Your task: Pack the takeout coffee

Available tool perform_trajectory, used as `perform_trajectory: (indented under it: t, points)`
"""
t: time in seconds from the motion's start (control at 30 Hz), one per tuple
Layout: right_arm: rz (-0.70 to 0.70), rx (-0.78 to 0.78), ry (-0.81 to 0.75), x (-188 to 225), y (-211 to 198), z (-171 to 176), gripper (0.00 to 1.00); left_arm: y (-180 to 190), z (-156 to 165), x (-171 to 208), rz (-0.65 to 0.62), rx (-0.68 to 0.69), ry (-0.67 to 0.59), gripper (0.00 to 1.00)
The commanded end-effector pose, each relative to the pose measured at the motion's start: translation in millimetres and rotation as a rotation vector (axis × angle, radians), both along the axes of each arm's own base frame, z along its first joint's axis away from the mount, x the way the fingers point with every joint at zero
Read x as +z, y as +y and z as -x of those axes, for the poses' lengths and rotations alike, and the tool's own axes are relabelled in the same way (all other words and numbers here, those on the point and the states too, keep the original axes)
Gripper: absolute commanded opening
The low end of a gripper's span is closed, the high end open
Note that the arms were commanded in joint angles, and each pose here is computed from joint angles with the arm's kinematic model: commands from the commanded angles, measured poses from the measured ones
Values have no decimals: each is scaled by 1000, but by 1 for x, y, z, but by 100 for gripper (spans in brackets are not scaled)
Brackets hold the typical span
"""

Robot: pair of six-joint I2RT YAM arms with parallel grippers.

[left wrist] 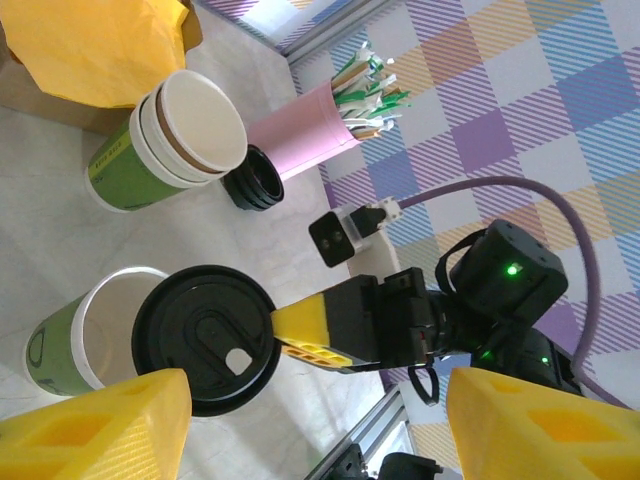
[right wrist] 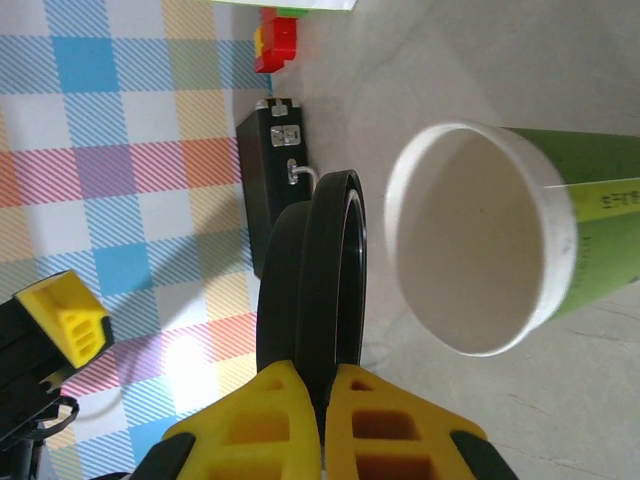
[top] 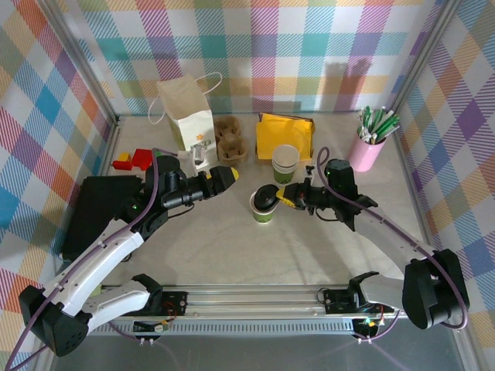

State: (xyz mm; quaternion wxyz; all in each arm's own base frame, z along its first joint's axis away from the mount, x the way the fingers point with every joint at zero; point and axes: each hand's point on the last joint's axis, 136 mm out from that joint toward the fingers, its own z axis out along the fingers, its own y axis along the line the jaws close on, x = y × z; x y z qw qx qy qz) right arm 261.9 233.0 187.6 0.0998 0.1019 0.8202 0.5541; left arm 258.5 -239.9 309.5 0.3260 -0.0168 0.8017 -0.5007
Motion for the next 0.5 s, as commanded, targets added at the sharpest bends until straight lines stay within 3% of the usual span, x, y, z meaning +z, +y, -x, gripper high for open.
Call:
perform_trajectory:
  t: [0.0,0.2,0.47]
  points:
    - [-22,-7,-23,0,0,-6,0,0,0,9,25,-10,-36,67]
    - [0,-14,11,-23,-1,-9,0,1,1,12,30,-8,-40,67]
    - [58,-24,12,-36,-5,-12,18,1,3,15,29,-11,-48,67]
